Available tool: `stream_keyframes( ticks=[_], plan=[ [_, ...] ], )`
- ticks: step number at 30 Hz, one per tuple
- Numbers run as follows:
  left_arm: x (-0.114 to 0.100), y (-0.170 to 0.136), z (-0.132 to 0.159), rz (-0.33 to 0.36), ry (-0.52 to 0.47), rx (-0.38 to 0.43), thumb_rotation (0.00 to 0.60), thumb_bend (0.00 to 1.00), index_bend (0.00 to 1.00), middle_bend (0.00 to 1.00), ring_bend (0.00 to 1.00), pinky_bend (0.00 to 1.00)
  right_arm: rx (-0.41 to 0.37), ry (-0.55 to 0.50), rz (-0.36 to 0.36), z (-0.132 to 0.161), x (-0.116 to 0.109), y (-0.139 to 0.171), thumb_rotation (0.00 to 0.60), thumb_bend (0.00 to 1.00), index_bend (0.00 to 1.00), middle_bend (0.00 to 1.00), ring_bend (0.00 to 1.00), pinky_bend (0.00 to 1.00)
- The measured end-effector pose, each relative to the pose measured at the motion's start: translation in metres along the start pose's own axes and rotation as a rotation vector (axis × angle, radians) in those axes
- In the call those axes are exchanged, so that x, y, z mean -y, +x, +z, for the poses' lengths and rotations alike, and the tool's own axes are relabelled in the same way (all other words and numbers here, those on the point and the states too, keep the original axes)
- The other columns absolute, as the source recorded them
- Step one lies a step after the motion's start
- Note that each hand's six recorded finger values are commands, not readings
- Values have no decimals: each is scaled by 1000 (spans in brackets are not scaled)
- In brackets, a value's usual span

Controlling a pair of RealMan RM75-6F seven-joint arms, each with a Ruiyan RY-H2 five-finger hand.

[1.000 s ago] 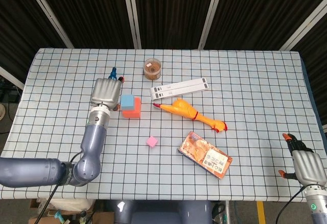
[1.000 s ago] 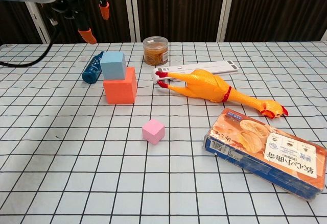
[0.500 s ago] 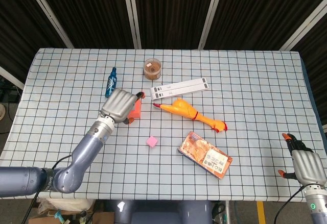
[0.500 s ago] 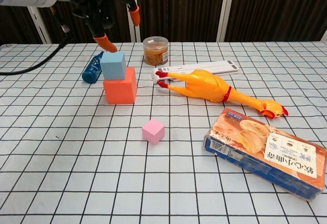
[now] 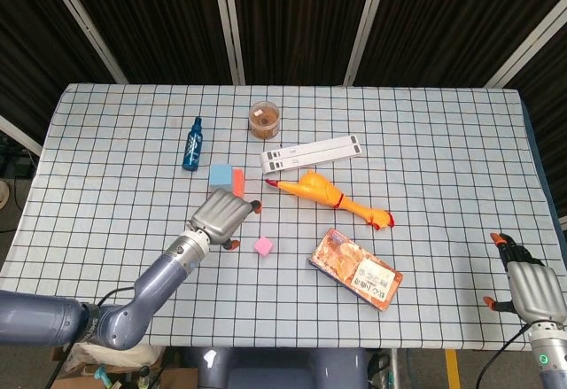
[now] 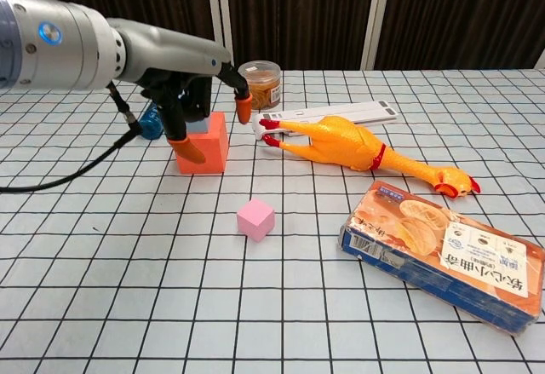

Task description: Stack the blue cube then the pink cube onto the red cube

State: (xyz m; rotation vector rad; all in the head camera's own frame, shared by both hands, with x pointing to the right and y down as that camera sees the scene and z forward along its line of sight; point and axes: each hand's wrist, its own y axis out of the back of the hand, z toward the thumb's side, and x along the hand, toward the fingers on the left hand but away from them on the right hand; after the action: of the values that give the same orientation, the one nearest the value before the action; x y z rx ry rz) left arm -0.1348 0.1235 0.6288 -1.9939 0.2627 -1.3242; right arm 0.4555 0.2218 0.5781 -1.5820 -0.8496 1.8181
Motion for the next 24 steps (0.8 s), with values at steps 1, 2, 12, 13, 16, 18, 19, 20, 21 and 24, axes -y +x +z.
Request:
stream_keyframes(
  ticks=[1, 2, 12, 13, 16, 18, 19, 20, 21, 24],
  plan=[
    [4, 2, 0, -7, 0, 0, 600, 243, 289, 890, 773, 855, 2, -2, 1, 0, 0, 0, 600, 129, 40, 96, 178, 340],
    [8, 4, -1, -13, 2, -1, 600, 243, 290, 890, 773, 856, 3, -3, 1, -1, 0, 0, 600, 129, 41, 96, 178, 340],
    [38, 22, 7, -29, -8, 8, 600, 243, 307, 890, 773, 858, 7, -4, 6, -3, 1, -1, 600, 129, 43, 96, 178, 340],
    [39, 23, 9, -29, -12, 11, 600, 244, 308, 890, 773, 858, 8, -3, 7, -3, 1, -1, 600, 129, 43, 96, 178, 340],
    [43, 27, 14, -27, -19, 20, 600, 244, 308, 890, 773, 858, 6, -5, 6, -2, 1, -1, 600, 129, 43, 96, 178, 340],
    [46, 31, 19, -23, -5, 29, 600, 243, 308, 890, 773, 858, 7, -6, 4, -2, 0, -1, 600, 129, 43, 96, 178, 340],
    [48, 32, 21, -21, 2, 33, 600, 243, 309, 890, 774, 858, 8, -7, 3, -3, -1, -1, 600, 129, 43, 96, 178, 340],
    [49, 33, 23, -21, 8, 36, 600, 243, 309, 890, 773, 858, 10, -8, 3, -3, -1, -1, 600, 129, 43, 96, 178, 340],
    [51, 34, 26, -21, 16, 39, 600, 243, 309, 890, 773, 858, 12, -8, 4, -4, 0, -1, 600, 129, 44, 96, 178, 340],
    [52, 36, 29, -23, 39, 44, 600, 244, 312, 890, 773, 858, 16, -10, 5, -5, -1, -1, 600, 129, 44, 96, 178, 340]
  ],
)
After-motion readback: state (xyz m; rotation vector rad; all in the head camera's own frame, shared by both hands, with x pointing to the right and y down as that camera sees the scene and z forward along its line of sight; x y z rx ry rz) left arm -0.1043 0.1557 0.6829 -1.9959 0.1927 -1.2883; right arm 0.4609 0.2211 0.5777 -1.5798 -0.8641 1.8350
